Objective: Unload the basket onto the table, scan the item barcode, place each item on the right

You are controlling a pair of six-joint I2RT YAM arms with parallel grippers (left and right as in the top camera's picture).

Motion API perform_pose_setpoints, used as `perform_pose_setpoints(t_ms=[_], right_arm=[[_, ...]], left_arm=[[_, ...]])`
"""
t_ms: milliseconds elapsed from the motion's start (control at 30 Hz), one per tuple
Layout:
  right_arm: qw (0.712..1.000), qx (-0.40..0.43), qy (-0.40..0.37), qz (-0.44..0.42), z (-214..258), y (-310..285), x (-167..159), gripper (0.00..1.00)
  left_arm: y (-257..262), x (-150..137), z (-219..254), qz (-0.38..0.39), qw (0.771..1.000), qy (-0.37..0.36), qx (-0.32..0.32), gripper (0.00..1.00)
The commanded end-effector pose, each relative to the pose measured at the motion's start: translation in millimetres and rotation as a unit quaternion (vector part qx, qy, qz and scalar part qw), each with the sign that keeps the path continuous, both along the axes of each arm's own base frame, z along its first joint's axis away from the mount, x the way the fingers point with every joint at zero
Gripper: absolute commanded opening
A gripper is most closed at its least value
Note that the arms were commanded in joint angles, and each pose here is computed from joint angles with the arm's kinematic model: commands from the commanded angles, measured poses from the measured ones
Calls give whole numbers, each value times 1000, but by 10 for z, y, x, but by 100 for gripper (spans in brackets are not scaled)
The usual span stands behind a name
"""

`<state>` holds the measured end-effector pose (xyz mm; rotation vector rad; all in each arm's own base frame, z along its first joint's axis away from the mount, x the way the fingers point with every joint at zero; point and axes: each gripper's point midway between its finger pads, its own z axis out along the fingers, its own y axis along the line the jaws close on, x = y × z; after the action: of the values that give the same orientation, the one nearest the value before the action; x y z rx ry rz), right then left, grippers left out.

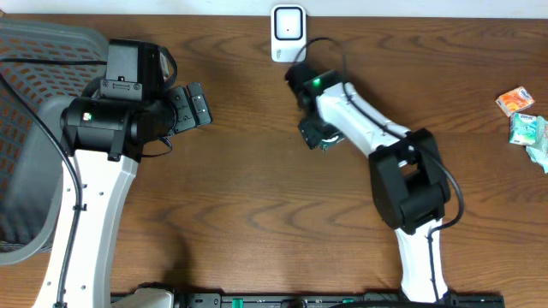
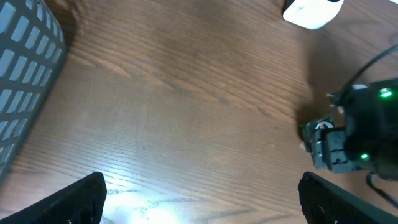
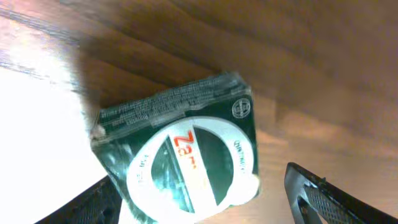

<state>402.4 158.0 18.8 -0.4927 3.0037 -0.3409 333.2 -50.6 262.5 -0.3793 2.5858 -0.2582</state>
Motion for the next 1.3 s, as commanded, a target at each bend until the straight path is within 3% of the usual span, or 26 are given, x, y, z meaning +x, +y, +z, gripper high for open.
perform_pose_setpoints(t_ms=[0, 200, 267, 433, 600, 800, 933, 1267], right_arm=[[987, 126, 23, -102, 191, 226, -32, 78], [948, 202, 41, -242, 301, 147, 29, 81], [927, 217, 49, -301, 311, 118, 42, 99], [900, 269, 88, -332, 370, 256, 0, 99], [888, 258, 91, -370, 359, 231, -25, 95], [840, 157, 29, -518, 274, -91, -50, 99], [812, 144, 4, -566, 268, -155, -8, 99], [816, 143, -9, -560, 179, -42, 33, 99]], left_arm=[[23, 12, 39, 1, 1000, -5, 3, 98], [23, 12, 39, 1, 1000, -5, 3, 98], [23, 12, 39, 1, 1000, -5, 3, 98], [23, 12, 39, 1, 1000, -5, 3, 98], [23, 12, 39, 1, 1000, -5, 3, 98], [23, 12, 39, 1, 1000, -5, 3, 98], [23, 12, 39, 1, 1000, -5, 3, 98], [23, 12, 39, 1, 1000, -5, 3, 98]])
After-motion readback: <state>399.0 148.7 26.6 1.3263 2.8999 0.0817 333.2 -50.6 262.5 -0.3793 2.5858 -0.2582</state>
